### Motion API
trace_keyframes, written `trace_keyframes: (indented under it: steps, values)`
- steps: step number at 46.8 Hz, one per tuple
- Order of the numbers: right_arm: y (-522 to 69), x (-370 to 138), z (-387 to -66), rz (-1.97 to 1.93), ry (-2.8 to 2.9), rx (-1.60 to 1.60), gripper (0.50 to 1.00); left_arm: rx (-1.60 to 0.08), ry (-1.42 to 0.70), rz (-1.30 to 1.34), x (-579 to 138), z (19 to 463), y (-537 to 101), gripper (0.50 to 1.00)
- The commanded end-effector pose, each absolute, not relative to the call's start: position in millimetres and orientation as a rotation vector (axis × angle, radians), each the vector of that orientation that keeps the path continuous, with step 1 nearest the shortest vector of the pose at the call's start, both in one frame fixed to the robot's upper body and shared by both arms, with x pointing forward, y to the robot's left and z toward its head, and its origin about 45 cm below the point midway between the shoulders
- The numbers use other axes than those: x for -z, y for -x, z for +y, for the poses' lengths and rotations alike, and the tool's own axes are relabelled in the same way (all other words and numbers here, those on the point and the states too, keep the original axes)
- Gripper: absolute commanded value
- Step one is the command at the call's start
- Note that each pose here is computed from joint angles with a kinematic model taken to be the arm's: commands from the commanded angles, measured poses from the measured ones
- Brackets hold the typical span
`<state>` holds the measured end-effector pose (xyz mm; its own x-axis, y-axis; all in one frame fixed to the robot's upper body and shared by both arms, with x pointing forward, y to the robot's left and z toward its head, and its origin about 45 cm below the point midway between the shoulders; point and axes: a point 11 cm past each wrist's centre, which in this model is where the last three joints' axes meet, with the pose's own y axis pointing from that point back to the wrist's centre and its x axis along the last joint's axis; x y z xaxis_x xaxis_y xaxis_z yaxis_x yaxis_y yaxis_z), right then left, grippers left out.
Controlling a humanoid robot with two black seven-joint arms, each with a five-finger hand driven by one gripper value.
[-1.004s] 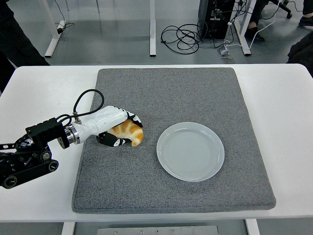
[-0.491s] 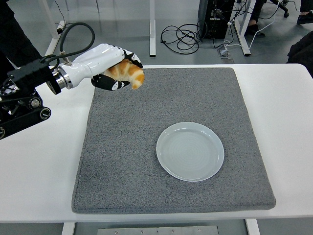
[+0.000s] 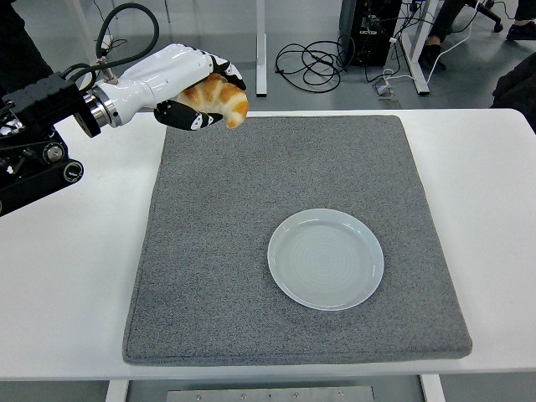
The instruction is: Place the bread on the plate
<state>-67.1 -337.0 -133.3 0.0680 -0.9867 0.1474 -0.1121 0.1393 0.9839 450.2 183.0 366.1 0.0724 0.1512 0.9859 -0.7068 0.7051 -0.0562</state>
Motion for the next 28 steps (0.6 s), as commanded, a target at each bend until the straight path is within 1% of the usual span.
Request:
trace_keyframes:
  steps: [1, 14, 22, 28]
  values:
    - [67.2, 133.3, -337.0, -1.294, -1.214, 0.994, 1.000, -0.690, -0.510, -1.355, -366.5, 182.3, -450.9, 0.500]
    - [67.2, 133.3, -337.0, -1.294, -1.214, 0.994, 1.000, -0.688, -0.503, -1.391, -381.5, 174.2, -456.9, 0.500]
    - [67.2, 133.3, -337.0, -1.294, -1.214, 0.994, 1.000, -0.645, -0.478, -1.383, -380.1, 147.0, -458.3, 0.500]
    - [67.1, 133.3, -337.0, -1.296, -1.213, 0.995, 1.000, -0.605, -0.440, -1.385, -377.3, 116.0, -456.5, 0.500]
